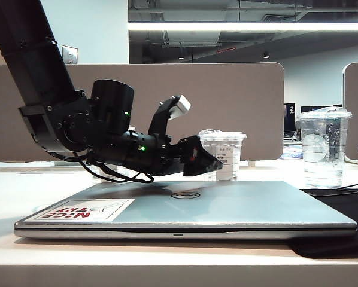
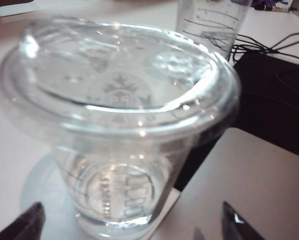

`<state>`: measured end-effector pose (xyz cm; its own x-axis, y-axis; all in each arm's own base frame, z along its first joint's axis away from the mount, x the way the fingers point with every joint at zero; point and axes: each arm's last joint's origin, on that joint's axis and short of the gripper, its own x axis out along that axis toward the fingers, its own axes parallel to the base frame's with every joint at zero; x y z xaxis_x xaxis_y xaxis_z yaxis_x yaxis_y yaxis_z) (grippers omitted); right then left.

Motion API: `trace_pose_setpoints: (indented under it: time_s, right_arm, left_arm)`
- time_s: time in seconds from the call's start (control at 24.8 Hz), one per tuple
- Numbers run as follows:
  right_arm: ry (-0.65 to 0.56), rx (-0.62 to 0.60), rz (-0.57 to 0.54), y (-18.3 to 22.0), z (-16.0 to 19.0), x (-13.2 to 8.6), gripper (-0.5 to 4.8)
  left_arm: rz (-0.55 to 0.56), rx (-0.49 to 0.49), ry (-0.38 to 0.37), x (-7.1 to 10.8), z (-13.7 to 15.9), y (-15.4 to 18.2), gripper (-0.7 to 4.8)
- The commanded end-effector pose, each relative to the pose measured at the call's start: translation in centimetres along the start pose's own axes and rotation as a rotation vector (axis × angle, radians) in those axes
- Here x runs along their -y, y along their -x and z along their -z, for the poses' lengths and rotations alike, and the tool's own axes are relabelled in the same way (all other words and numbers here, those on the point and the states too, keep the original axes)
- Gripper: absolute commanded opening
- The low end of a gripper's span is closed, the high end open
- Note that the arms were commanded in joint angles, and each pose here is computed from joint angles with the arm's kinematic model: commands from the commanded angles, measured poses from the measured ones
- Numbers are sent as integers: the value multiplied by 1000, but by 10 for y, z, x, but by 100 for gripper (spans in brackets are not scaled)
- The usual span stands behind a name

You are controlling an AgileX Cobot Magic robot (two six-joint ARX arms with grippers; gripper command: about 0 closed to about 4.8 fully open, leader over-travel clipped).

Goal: Pick up the coffee cup on the middle and place it on the left side of the laptop.

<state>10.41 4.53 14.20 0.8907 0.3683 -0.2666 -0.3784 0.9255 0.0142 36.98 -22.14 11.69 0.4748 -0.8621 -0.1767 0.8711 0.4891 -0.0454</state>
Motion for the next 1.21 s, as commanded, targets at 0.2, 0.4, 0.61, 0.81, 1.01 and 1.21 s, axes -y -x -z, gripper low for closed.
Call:
trace_pose_setpoints:
  time_s: [0.2, 0.4, 0.61, 0.81, 1.01, 1.21]
  right_arm:
    - [-1, 15, -1, 0, 0, 0, -5]
    - [-1, 16, -1, 0, 0, 0, -5]
    - [-1, 14, -1, 0, 0, 0, -5]
    - [-1, 16, 0, 0, 0, 0, -5]
    - [-1, 15, -1, 0, 0, 0, -5]
    - [-1, 16, -1, 0, 0, 0, -5]
  left_arm:
    - [-16, 31, -59, 8, 1, -17, 479]
    - [-65, 24, -52, 7, 7, -27, 479]
    - [-101, 47, -35, 6, 0, -31, 479]
    - [-107, 62, 11, 4, -4, -35, 479]
    - [-90, 68, 5, 7, -7, -39, 479]
    - [-104, 61, 10, 11, -4, -48, 479]
